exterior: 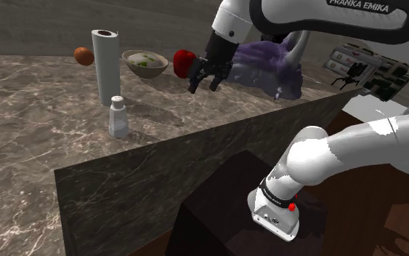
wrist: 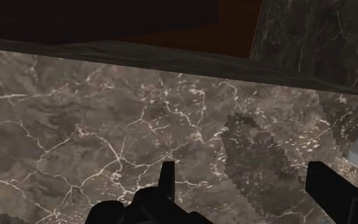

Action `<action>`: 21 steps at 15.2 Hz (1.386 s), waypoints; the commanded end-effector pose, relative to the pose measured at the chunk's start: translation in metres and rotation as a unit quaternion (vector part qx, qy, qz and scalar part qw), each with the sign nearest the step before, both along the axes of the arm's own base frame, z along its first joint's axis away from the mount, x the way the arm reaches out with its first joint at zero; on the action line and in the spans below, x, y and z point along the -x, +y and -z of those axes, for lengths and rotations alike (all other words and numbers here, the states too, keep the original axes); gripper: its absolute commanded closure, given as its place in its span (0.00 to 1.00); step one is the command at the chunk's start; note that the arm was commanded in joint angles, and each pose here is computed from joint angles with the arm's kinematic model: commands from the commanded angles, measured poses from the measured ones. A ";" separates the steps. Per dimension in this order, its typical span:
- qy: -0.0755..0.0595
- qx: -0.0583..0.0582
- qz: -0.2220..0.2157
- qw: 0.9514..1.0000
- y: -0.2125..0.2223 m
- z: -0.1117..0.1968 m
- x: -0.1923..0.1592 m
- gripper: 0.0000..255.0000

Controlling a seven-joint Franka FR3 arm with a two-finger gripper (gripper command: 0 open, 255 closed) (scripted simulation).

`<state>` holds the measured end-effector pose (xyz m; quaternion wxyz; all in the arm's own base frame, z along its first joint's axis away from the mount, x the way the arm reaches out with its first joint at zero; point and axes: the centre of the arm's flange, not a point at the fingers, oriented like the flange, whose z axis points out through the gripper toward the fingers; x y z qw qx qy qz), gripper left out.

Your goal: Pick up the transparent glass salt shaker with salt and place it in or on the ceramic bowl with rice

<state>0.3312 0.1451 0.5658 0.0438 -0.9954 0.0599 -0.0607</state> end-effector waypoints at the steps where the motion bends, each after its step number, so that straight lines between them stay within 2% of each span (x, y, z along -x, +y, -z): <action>1: -0.008 -0.001 0.007 1.000 0.027 0.005 -0.007 0.00; 16: -0.065 -0.003 0.050 0.997 0.216 0.024 -0.049 0.00; 21: -0.065 -0.003 0.050 0.997 0.218 0.050 -0.056 0.00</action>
